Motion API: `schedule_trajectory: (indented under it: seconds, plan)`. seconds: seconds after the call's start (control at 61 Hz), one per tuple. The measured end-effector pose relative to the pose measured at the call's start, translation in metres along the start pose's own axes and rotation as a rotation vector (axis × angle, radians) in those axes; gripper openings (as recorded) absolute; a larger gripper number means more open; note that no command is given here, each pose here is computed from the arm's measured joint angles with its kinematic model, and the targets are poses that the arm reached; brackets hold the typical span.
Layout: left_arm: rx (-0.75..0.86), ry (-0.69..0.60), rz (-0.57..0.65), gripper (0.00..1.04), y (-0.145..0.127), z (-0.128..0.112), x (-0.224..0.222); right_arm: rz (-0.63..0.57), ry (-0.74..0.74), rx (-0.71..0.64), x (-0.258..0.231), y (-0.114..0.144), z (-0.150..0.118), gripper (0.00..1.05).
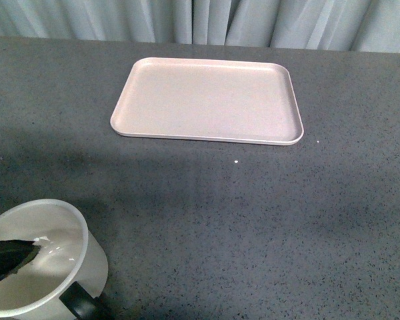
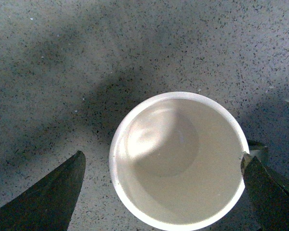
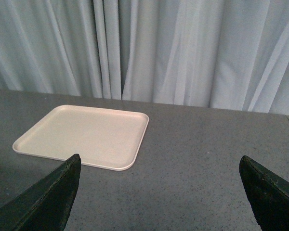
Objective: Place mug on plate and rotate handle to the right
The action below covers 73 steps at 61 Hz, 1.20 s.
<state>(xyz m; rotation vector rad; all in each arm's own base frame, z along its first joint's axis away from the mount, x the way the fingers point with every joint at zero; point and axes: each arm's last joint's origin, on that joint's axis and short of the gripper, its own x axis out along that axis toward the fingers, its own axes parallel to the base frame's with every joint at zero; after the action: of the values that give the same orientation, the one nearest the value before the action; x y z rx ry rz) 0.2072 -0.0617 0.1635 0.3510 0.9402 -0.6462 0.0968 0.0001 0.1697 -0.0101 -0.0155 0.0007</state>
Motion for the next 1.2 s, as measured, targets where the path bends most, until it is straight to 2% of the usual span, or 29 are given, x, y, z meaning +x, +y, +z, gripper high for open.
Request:
schedule_trajectory:
  seconds: [0.377, 0.77, 0.902, 1.197]
  plan:
    - [-0.023, 0.040, 0.025, 0.95, 0.019, 0.006, 0.023, 0.000, 0.000, 0.000, 0.000, 0.000, 0.000, 0.96]
    - [-0.011, 0.100, 0.043, 0.95, 0.025, 0.003, 0.044, 0.000, 0.000, 0.000, 0.000, 0.000, 0.000, 0.96]
    - [-0.003, 0.109, 0.046, 0.67, 0.025, 0.005, 0.048, 0.000, 0.000, 0.000, 0.000, 0.000, 0.000, 0.96]
    - [0.004, 0.112, 0.040, 0.24, 0.023, 0.007, 0.048, 0.000, 0.000, 0.000, 0.000, 0.000, 0.000, 0.95]
